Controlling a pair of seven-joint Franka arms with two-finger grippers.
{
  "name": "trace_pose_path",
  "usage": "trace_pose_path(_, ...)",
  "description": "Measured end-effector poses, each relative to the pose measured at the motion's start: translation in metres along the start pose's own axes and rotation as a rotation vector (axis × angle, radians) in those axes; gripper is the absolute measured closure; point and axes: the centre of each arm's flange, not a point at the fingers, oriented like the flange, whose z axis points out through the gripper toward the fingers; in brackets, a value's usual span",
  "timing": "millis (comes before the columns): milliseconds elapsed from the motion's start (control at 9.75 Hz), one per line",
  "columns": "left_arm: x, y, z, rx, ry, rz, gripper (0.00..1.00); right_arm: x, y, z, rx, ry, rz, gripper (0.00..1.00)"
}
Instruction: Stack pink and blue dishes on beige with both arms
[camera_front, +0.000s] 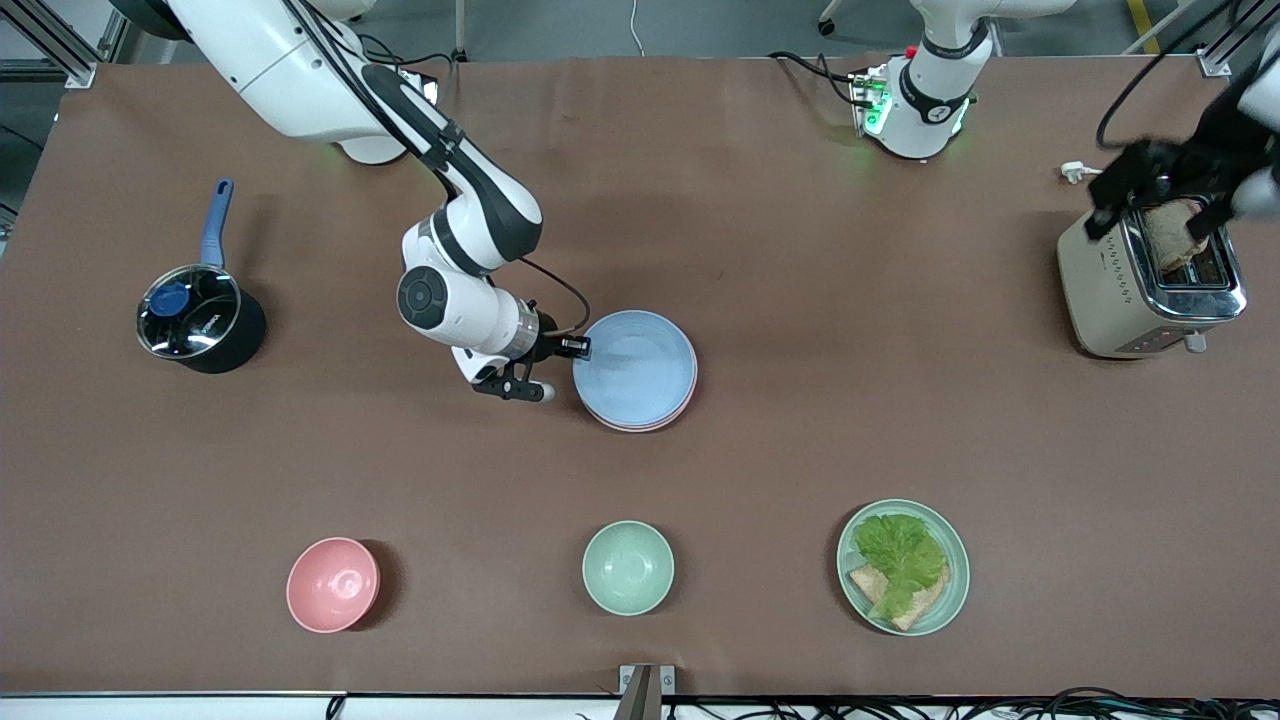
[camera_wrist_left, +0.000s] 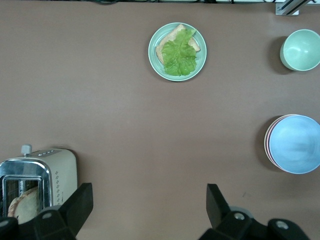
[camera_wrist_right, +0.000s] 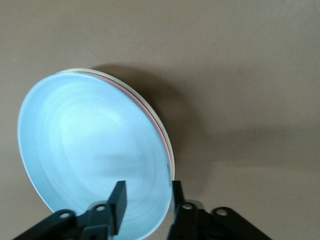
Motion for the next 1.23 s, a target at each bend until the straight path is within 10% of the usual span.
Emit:
trace_pose_path(205,-0.002,0.0,0.005,0.002,-0.013,0.001,0.0,0.02,0.008,-0.058,-0.023,0.079,-0.016,0.21)
trace_pose_path(410,0.007,-0.001,0.026,0.005,-0.05,-0.003,0.0,0.039,0.037,-0.149,-0.175,0.176,-0.061,0.0)
trace_pose_path(718,0.021,-0.005,0.052,0.008,-0.086,-0.011,0.0,0.051,0.086,-0.309,-0.354,0.36,-0.025,0.0)
trace_pose_path(1231,0.028,-0.023,0.05,-0.063,-0.084,0.006,0.0,0.015,0.178,-0.509,-0.397,0.293,0.072,0.0)
